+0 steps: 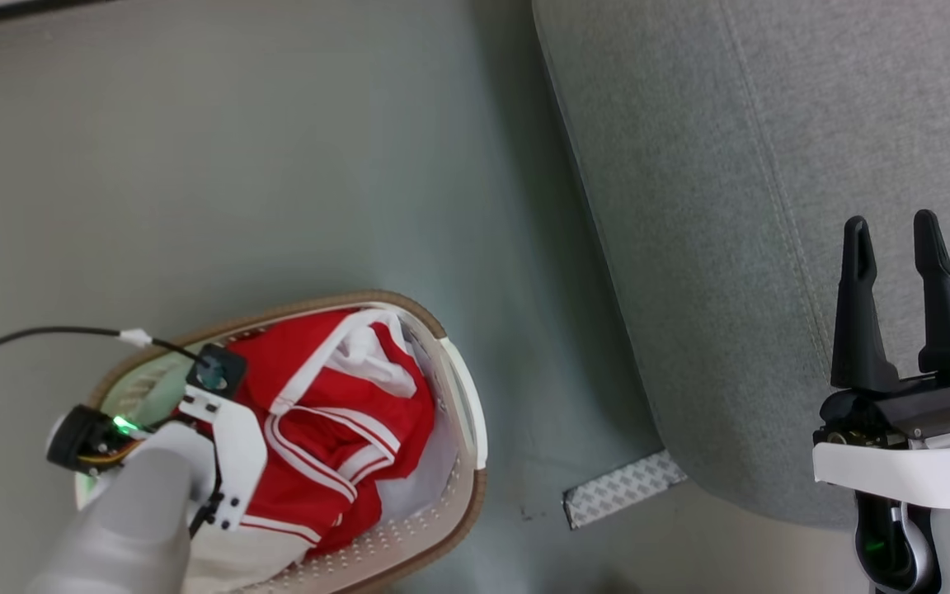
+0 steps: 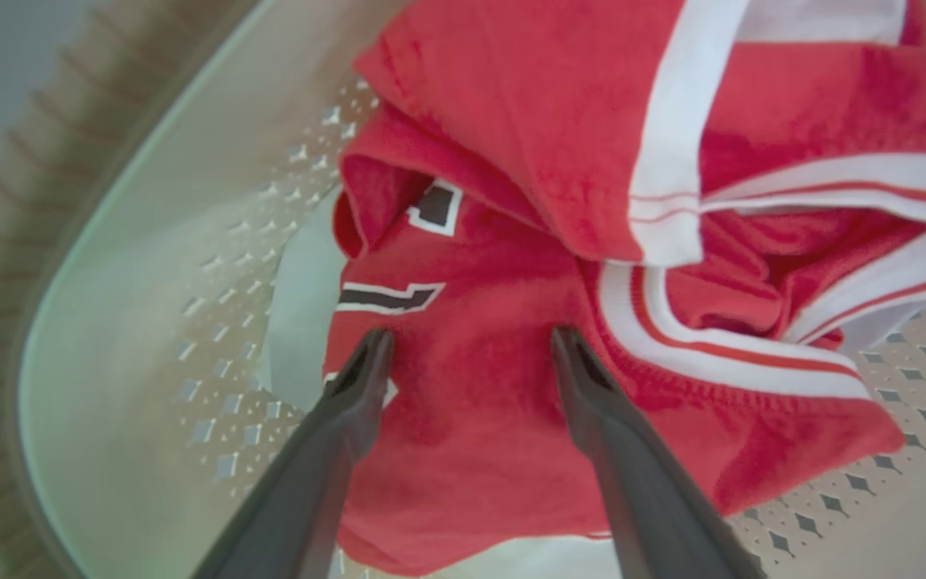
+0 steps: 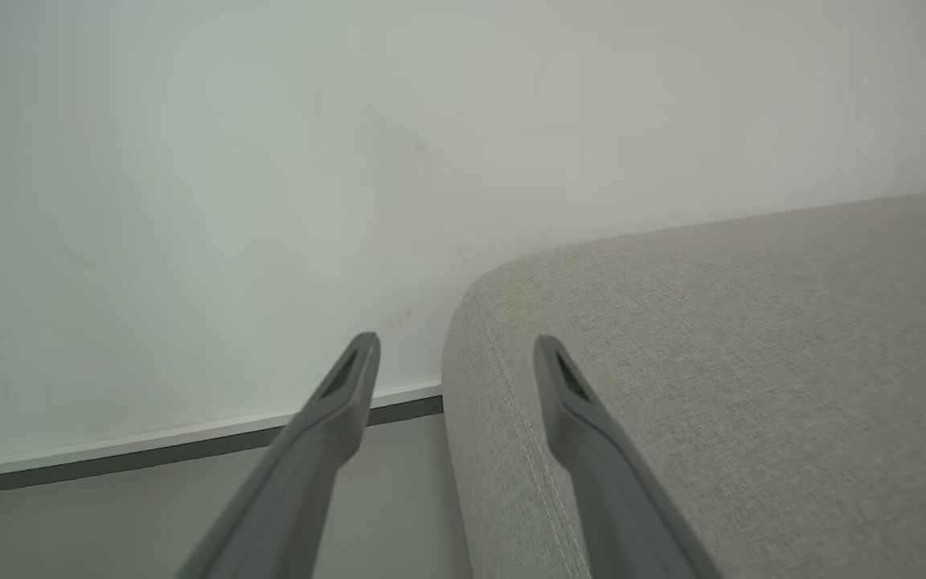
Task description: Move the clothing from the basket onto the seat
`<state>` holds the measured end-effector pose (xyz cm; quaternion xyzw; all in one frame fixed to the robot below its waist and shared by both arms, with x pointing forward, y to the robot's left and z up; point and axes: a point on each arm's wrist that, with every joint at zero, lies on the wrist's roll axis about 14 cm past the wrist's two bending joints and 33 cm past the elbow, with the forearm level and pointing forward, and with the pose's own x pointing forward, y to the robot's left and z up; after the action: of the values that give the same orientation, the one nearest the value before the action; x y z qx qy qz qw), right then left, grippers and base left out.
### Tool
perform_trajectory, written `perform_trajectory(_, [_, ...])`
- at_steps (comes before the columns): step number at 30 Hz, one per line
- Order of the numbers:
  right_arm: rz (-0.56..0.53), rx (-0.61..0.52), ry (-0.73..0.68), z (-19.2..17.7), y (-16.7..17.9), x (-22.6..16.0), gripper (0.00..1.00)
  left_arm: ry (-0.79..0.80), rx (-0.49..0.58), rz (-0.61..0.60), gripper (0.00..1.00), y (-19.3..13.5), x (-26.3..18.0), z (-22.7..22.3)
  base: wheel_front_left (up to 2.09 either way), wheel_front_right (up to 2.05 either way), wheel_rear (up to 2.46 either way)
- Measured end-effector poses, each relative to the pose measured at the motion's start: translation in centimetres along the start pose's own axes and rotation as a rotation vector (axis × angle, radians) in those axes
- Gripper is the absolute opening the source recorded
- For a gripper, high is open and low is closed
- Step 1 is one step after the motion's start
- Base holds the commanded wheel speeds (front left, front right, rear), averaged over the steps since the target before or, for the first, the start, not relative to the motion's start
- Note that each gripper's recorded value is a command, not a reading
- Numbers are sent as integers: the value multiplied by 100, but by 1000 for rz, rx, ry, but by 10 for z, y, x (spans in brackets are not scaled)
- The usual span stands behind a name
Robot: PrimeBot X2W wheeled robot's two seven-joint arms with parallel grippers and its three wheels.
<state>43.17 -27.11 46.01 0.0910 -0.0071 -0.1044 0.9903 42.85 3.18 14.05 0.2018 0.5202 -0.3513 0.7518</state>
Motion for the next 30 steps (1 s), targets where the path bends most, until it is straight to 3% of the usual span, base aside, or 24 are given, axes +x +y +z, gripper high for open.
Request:
perform_trajectory(11, [-23,22,66,-25,-5,0,100,65,42,-72,99,-17,28,-14,3,3,3])
perform_trajectory(12, [-21,23,68,-27,-4,1,100,60,47,-77,44,-19,28,-14,2,2,2])
perform_trajectory(13, [-21,24,69,-28,-4,1,100,49,51,-83,0,-21,29,-13,0,0,0])
perform_trajectory(21, [-12,41,51,-21,0,-1,100,-49,-1,-107,0,-41,7,6,0,0,0])
perform_trajectory(30, [7,60,28,2,9,-40,100,-244,-102,-115,0,-81,-65,29,0,0,0])
